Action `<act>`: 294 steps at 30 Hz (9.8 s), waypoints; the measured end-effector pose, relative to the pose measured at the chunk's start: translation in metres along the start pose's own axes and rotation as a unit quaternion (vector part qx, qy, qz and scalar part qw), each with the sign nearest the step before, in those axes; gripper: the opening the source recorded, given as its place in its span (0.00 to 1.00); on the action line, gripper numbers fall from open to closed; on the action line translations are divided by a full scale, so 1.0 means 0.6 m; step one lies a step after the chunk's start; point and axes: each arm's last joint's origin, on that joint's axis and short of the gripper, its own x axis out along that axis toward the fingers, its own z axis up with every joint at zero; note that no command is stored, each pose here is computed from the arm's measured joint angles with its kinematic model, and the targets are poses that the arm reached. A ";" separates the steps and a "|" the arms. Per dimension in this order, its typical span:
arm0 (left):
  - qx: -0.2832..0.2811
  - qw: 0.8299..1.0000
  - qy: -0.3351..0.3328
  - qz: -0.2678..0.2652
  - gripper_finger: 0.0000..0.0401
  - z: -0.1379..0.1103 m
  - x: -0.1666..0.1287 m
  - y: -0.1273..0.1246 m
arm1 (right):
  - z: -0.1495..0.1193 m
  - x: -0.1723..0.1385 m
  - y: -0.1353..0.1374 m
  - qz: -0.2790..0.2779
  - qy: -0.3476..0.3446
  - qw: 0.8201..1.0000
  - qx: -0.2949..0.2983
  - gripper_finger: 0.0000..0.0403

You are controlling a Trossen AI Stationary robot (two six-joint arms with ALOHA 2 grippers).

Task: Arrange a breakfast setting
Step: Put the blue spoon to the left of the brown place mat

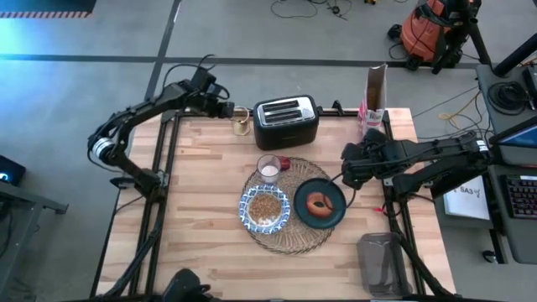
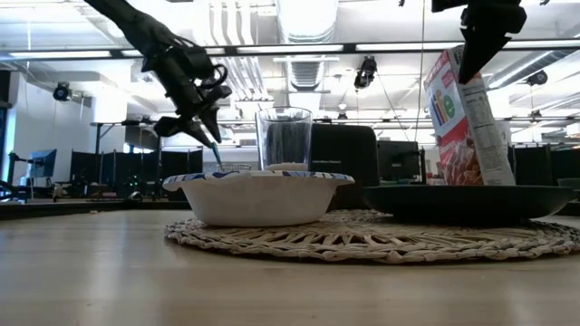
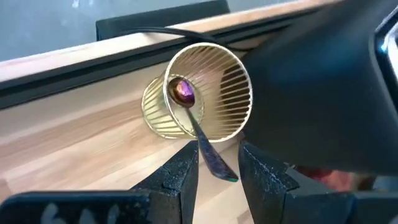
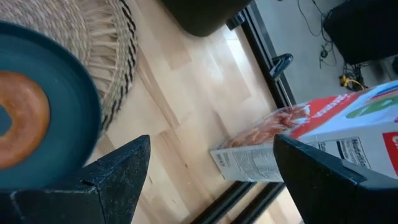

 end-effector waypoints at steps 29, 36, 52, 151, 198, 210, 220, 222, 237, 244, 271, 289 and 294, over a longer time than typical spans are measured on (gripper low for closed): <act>0.045 0.997 0.057 -0.022 0.24 0.036 0.005 -0.021 | -0.003 0.000 0.000 0.007 0.012 1.000 -0.004 0.81; 0.067 0.994 0.055 -0.063 0.24 0.043 -0.004 -0.032 | -0.003 0.000 0.000 0.007 0.012 1.000 0.007 0.81; 0.116 0.987 0.109 0.021 0.24 0.024 -0.018 -0.029 | -0.004 0.000 0.000 0.016 0.022 0.999 0.020 0.81; 0.528 0.845 0.062 0.066 0.01 -0.017 0.040 -0.069 | -0.004 0.000 0.001 0.016 0.020 0.998 0.051 0.81; 0.472 0.872 -0.122 0.047 0.00 -0.029 -0.212 -0.132 | -0.014 0.028 0.017 0.030 0.046 0.988 0.144 0.81; 0.515 0.832 -0.205 -0.023 0.00 -0.087 -0.279 -0.187 | 0.035 0.028 0.048 0.147 -0.075 0.971 0.174 0.81; 0.573 0.789 -0.223 0.012 0.00 -0.128 -0.277 -0.233 | 0.078 0.018 0.066 0.216 -0.209 0.941 0.156 0.81; 0.584 0.780 -0.224 0.024 0.00 -0.136 -0.275 -0.241 | 0.086 0.014 0.068 0.224 -0.241 0.932 0.151 0.81; 0.651 0.681 -0.296 0.156 0.00 -0.244 -0.206 -0.284 | 0.125 0.046 0.061 0.297 -0.402 0.851 0.161 0.81; 0.635 0.654 -0.356 0.205 0.00 -0.279 -0.169 -0.285 | 0.132 0.075 0.048 0.395 -0.423 0.782 0.233 0.81; 0.661 0.531 -0.471 0.243 0.00 -0.358 -0.074 -0.281 | 0.193 0.074 0.014 0.358 -0.445 0.755 0.322 0.81; 0.652 0.456 -0.482 0.367 0.00 -0.373 -0.012 -0.305 | 0.273 0.064 0.024 0.364 -0.403 0.775 0.321 0.81; 0.656 0.454 -0.477 0.369 0.00 -0.375 -0.002 -0.312 | 0.282 0.067 0.023 0.361 -0.394 0.782 0.321 0.81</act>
